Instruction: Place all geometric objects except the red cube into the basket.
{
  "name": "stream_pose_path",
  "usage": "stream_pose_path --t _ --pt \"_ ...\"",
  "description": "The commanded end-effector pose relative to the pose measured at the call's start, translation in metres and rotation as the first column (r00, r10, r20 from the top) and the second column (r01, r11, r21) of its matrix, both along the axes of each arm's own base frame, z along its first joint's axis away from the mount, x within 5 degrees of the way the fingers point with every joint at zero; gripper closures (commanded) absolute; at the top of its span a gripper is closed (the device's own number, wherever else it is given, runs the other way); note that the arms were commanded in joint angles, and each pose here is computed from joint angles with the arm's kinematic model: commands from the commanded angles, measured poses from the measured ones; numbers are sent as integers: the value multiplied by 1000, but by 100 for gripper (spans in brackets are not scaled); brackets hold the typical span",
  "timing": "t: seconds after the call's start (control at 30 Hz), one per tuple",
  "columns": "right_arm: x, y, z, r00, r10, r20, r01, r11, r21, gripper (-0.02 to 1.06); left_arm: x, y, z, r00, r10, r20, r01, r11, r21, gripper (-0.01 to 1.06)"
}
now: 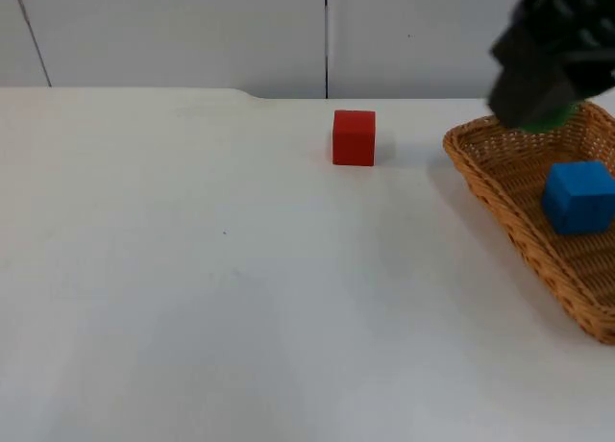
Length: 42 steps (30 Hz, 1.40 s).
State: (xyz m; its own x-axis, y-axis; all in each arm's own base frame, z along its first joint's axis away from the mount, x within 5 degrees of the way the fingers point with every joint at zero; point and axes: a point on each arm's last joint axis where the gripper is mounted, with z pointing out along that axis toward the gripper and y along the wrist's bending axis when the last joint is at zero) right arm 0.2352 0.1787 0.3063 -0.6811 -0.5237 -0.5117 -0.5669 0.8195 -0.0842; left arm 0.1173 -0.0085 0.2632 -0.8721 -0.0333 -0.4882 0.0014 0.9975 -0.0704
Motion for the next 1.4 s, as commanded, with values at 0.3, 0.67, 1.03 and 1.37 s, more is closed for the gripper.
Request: stream_pose_path --t 0.3,0.67,1.03,1.37 --pt "14 -98 -49 941 -319 -110 310 946 -94 105 -1 0 1 1000 3 7 -3 1000 -5 0" --pt "21 -127 -66 913 -404 -59 402 914 -48 105 -1 -1 1 1000 4 7 -4 1000 -14 0" --pt "46 -119 -93 920 -389 -35 389 921 -3 105 -1 0 1 1000 4 9 -4 1000 -12 0" --pt "70 -111 -150 923 -374 -92 373 928 -28 104 -1 0 1 1000 0 10 0 1000 -3 0"
